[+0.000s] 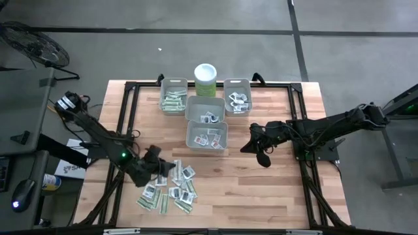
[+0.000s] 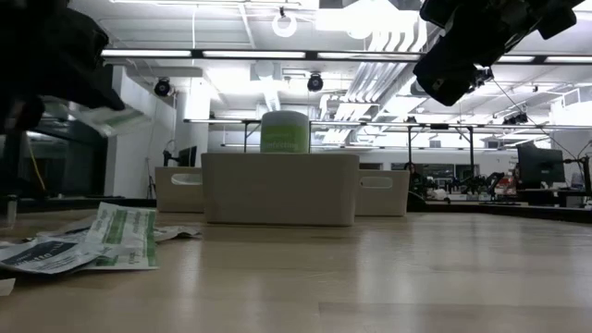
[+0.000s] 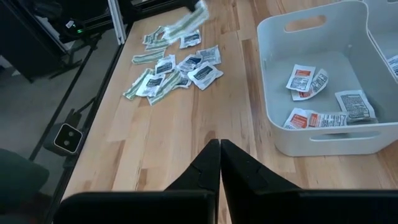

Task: Pick & Place First Aid Supplies
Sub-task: Put the bandage pack into the left bin

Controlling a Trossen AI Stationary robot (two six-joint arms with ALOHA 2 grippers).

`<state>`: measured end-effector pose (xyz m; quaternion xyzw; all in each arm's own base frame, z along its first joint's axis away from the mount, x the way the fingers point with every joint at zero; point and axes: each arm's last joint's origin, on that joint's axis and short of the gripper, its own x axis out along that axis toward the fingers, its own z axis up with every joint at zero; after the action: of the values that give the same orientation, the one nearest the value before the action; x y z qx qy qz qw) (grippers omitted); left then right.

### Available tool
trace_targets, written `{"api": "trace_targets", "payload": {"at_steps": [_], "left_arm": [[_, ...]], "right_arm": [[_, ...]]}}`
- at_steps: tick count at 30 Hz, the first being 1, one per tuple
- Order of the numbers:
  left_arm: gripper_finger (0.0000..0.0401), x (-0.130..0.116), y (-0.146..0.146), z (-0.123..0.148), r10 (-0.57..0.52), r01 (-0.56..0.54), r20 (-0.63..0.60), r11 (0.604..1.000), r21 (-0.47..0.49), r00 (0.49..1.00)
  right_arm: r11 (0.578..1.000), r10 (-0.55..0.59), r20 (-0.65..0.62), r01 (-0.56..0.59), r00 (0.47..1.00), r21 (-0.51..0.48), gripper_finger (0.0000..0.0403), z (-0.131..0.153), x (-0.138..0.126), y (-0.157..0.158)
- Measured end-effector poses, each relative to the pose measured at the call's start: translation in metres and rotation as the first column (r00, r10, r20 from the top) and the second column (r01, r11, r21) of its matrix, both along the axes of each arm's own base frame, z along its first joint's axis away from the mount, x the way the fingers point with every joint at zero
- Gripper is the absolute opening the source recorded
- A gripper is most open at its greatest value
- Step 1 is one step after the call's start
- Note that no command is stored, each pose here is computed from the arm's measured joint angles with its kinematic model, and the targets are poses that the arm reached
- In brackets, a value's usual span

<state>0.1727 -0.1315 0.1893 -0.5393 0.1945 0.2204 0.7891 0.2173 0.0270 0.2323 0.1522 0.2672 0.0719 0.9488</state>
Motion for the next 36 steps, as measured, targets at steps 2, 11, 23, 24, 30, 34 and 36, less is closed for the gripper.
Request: {"api": "trace_targets", "payload": {"at_steps": [2, 11, 23, 24, 30, 34, 36], "left_arm": [[0.0, 0.0, 0.01, 0.005, 0.033, -0.033, -0.002, 0.999, 0.008, 0.999], [0.0, 0.01, 0.071, 0.03, 0.163, -0.164, 0.027, 0.985, 0.061, 0.986], [0.0, 0.005, 0.168, 0.046, 0.374, -0.367, 0.009, 0.905, 0.215, 0.928], [0.0, 0.004, 0.176, 0.046, 0.383, -0.373, 0.002, 0.899, 0.23, 0.924], [0.0, -0.011, 0.223, 0.049, 0.386, -0.367, -0.019, 0.888, 0.277, 0.922], [0.0, -0.027, 0.248, 0.048, 0.366, -0.338, -0.041, 0.892, 0.299, 0.93], [0.0, -0.032, 0.259, 0.047, 0.336, -0.305, -0.045, 0.898, 0.318, 0.941]], "right_arm": [[1.0, 0.0, 0.005, 0.0, 1.0, 0.0, 0.0006, 0.0, 0.0, 0.0], [1.0, -0.003, 0.007, 0.003, 1.0, -0.001, 0.0007, 0.001, 0.0, 0.0], [1.0, -0.006, 0.007, 0.006, 1.0, -0.003, 0.0005, 0.001, 0.0, 0.0], [1.0, -0.006, 0.007, 0.006, 1.0, -0.003, 0.0005, 0.001, 0.0, 0.0], [1.0, -0.006, 0.007, 0.006, 1.0, -0.003, 0.0008, 0.001, 0.0, 0.0], [1.0, -0.006, 0.007, 0.006, 1.0, -0.003, 0.0007, 0.001, 0.0, 0.0], [1.0, -0.006, 0.007, 0.006, 1.0, -0.003, 0.0009, 0.001, 0.0, 0.0]]}}
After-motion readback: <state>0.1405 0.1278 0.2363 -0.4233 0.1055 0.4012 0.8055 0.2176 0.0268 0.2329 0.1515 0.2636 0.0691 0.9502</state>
